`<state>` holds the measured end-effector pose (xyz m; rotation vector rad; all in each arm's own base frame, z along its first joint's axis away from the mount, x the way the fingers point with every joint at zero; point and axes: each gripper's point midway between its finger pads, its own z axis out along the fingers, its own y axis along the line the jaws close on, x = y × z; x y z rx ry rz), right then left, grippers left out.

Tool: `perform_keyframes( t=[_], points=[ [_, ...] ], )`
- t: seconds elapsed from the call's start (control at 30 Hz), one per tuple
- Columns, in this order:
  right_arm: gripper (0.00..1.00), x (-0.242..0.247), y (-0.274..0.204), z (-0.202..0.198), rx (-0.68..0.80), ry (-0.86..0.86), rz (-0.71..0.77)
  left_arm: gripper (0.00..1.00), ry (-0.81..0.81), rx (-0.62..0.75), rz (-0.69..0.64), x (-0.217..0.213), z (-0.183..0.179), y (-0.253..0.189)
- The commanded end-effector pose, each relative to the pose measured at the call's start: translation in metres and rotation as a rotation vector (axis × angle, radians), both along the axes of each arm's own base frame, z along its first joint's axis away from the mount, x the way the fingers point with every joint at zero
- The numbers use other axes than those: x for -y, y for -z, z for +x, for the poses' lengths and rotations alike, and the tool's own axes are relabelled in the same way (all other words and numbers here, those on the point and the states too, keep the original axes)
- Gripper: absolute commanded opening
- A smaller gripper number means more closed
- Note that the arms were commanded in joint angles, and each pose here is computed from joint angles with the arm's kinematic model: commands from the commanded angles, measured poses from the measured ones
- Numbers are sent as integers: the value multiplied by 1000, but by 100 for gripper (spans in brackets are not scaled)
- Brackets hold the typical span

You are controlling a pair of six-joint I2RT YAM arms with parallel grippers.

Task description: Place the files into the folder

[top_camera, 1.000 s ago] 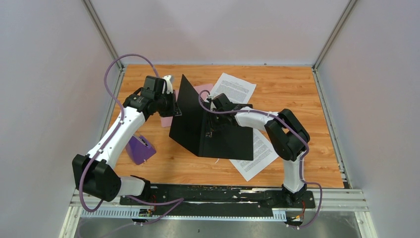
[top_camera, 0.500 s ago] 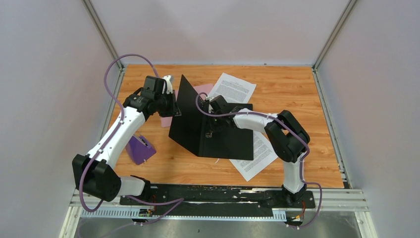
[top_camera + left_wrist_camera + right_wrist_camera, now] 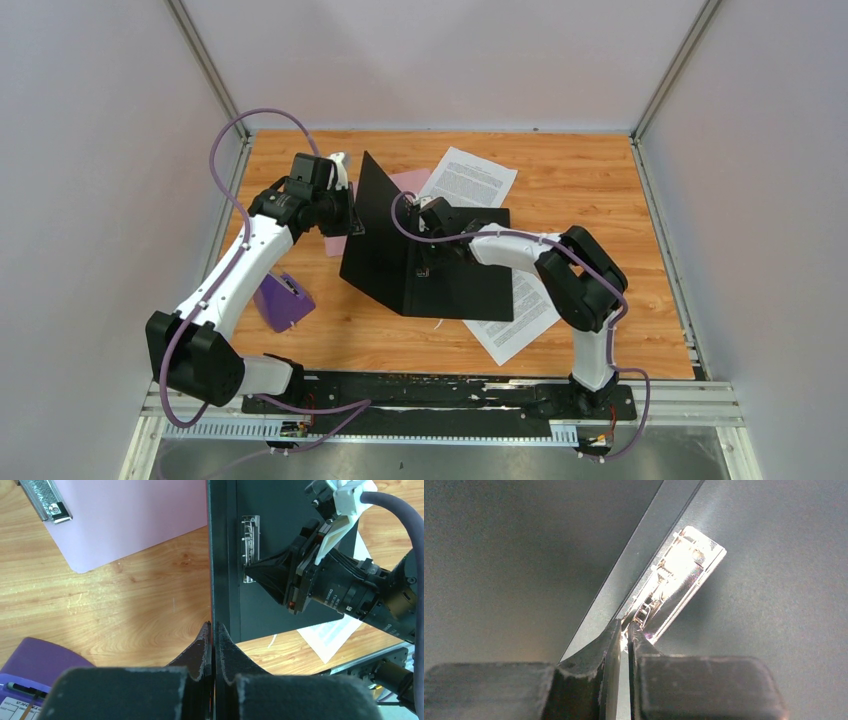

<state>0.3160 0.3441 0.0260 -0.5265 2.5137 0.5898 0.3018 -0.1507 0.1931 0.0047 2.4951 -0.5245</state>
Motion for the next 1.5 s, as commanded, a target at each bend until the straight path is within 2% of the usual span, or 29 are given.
perform_keyframes(
  t=[0.0, 0.13, 0.33, 0.47, 0.73, 0.9, 1.03, 1.2, 1.47],
  points=[
    [9, 108, 59, -28, -93, 80, -467, 0, 0, 19, 25, -6, -3, -12],
    [9, 91, 33, -15, -43, 75, -389, 0, 8, 16, 10, -3, -4, -13],
    [14, 34, -42, 9, 34, 9, -82, 0, 29, -2, -39, 7, -7, -7],
    [19, 22, -73, 14, 75, 0, 23, 0, 36, -10, -54, 9, -9, -4],
    [17, 28, -43, -4, 26, 40, 67, 0, 39, -5, -66, 11, -10, -7],
    [15, 6, -39, -23, 0, -2, 217, 0, 47, -4, -68, 12, -10, -6],
    [14, -15, -53, -23, -5, -42, 377, 0, 54, -8, -69, 12, -11, -6],
    [15, -14, -60, 0, 10, -15, 398, 0, 67, -10, -62, 11, -15, -6],
    [15, 7, -61, 70, 71, 72, 353, 0, 72, -10, -67, 12, -17, -6]
  ],
)
